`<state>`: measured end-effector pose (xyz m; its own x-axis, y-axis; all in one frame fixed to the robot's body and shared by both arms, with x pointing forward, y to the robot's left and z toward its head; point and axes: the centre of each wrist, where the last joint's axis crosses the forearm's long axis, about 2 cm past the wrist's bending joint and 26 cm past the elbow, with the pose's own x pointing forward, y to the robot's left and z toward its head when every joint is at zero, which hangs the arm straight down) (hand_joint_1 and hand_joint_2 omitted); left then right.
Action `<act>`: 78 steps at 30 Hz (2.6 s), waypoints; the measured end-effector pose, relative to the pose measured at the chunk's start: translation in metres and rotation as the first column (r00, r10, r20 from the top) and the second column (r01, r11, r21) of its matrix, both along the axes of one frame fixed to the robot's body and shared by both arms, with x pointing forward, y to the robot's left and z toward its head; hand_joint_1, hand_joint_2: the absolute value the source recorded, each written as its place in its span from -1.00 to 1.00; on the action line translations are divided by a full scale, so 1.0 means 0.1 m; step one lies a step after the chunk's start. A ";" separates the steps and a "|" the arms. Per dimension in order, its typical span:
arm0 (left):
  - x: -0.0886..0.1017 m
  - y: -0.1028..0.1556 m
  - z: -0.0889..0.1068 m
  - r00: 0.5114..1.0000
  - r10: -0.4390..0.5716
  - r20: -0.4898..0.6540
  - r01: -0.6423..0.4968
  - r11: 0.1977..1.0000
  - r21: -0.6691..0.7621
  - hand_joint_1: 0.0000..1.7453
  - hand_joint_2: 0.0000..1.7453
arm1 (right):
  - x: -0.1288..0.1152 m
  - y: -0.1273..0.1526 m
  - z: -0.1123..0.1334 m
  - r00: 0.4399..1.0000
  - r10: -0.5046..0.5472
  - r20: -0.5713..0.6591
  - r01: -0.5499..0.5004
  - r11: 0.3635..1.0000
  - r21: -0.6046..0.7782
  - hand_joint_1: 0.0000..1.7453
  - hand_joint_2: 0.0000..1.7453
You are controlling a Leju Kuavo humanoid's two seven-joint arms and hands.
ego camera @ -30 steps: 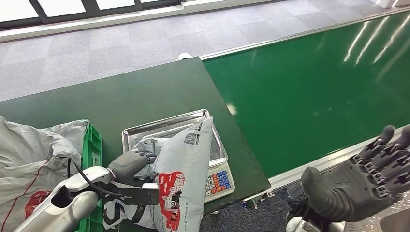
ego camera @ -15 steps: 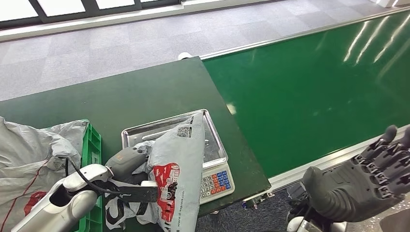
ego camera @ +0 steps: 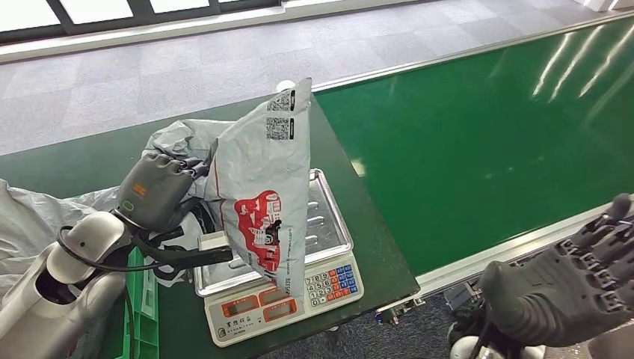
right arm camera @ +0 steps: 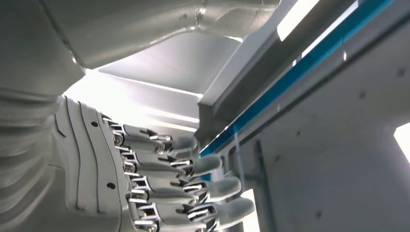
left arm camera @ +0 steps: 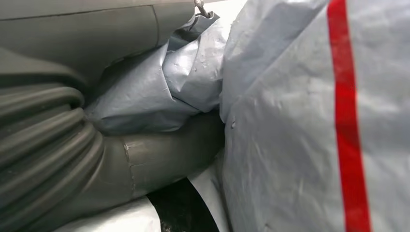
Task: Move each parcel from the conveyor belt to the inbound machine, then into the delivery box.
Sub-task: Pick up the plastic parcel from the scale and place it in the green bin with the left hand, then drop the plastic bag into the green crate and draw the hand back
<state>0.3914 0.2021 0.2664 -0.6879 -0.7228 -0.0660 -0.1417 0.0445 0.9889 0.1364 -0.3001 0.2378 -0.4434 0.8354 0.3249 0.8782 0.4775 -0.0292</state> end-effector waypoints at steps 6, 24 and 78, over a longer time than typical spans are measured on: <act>0.15 0.25 0.10 0.977 0.146 0.155 -0.136 0.988 -0.072 1.00 1.00 | -0.06 -0.07 0.09 0.999 -0.023 0.046 0.022 1.000 0.010 -1.00 1.00; 0.59 1.42 -0.02 0.766 0.580 0.278 -0.592 0.805 -0.047 1.00 1.00 | 0.04 -0.08 0.05 0.999 -0.031 0.032 0.032 0.999 -0.007 -1.00 1.00; -1.00 2.90 2.34 0.903 0.424 -0.072 -0.424 0.906 0.022 1.00 1.00 | -0.20 -0.18 -0.05 0.993 -0.108 -0.053 0.107 0.994 -0.019 -1.00 1.00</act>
